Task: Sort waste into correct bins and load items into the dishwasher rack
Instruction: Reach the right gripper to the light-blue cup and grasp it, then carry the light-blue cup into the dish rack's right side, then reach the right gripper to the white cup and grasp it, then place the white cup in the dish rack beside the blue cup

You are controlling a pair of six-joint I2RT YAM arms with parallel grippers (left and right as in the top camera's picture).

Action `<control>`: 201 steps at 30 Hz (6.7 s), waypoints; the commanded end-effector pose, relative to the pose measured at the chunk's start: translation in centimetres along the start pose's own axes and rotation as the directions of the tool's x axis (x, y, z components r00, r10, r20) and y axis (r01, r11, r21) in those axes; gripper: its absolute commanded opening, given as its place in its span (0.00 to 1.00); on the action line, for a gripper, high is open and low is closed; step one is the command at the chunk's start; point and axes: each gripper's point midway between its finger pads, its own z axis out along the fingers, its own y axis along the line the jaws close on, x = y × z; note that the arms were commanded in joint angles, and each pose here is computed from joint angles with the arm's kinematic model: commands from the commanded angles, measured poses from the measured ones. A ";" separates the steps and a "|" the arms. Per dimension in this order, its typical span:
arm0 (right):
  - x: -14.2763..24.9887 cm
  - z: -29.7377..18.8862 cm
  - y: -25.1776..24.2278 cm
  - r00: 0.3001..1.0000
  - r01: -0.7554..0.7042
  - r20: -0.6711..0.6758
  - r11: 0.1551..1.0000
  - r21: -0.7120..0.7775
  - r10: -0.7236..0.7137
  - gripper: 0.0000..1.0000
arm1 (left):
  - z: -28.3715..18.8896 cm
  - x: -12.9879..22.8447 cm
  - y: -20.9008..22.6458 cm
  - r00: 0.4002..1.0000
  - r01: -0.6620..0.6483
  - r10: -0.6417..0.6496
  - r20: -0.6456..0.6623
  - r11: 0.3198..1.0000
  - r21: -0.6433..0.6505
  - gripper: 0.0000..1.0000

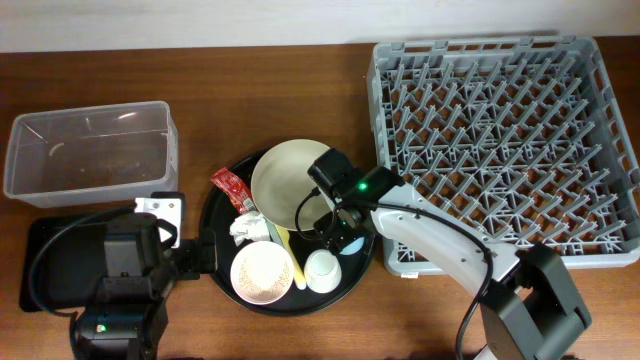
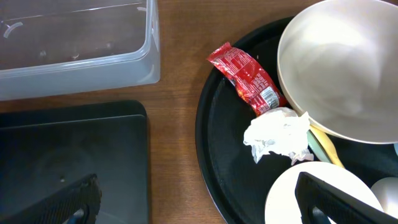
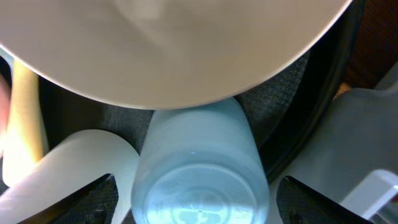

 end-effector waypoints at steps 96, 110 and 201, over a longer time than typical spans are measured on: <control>21.5 -13.9 -38.8 0.118 -0.973 0.177 0.078 0.216 0.977 0.54 | -0.3 -0.5 -0.2 1.000 -0.016 0.016 0.017 1.000 0.011 0.99; 21.1 -10.8 -38.3 0.105 -0.983 0.153 0.080 0.165 0.983 0.74 | -0.3 -0.5 -0.2 1.000 -0.016 0.016 0.017 1.000 0.011 0.99; 0.3 -6.2 5.4 0.948 0.297 -0.122 0.955 0.002 -0.295 0.54 | -0.3 -0.5 -0.2 1.000 -0.016 0.016 0.017 1.000 0.011 0.99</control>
